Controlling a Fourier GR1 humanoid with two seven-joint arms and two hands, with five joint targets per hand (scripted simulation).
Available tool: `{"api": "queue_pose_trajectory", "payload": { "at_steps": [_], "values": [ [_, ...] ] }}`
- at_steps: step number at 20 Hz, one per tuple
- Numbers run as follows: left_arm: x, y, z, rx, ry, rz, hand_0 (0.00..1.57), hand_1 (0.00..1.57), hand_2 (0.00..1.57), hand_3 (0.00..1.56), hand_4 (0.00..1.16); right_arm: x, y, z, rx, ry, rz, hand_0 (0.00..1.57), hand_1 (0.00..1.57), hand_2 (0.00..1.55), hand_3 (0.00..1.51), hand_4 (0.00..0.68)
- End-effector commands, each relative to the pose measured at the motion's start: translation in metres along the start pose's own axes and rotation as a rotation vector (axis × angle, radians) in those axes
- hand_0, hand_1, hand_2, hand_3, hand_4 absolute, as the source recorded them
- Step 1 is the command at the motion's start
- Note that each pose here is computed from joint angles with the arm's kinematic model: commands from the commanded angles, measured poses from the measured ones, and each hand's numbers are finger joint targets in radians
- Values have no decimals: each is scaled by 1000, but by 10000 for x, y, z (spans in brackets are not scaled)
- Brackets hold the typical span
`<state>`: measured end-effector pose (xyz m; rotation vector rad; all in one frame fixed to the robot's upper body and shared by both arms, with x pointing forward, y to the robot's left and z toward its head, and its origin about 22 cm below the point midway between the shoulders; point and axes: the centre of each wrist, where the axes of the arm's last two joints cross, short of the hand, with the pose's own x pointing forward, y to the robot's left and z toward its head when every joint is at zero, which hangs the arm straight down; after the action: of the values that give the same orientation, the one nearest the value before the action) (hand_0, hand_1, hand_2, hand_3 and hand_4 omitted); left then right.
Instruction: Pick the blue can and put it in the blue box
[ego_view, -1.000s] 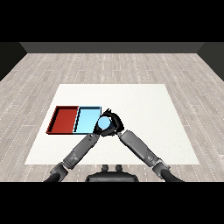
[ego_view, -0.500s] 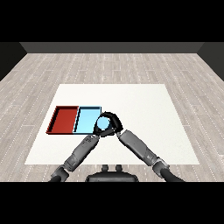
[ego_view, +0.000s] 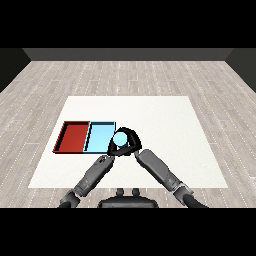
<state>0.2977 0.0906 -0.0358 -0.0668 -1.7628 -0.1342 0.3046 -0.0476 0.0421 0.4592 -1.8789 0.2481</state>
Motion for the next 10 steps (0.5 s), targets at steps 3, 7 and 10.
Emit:
{"api": "queue_pose_trajectory", "payload": {
  "at_steps": [3, 7, 10],
  "values": [
    [-9, -48, -71, -5, 36, 35, 1571, 1571, 1516, 1448, 1097, 65, 2, 9, -13, 20, -32, 0, 0, 0, 0, 0],
    [-149, -83, -43, -27, 40, 0, 1571, 1571, 1516, 1448, 1097, 26, -50, 20, -19, 8, -27, 0, 0, 0, 0, 0],
    [46, -111, -82, -6, 27, 21, 1571, 1571, 1546, 1477, 1138, 78, 58, 121, -9, -5, -26, 0, 0, 0, 0, 0]
  ]
}}
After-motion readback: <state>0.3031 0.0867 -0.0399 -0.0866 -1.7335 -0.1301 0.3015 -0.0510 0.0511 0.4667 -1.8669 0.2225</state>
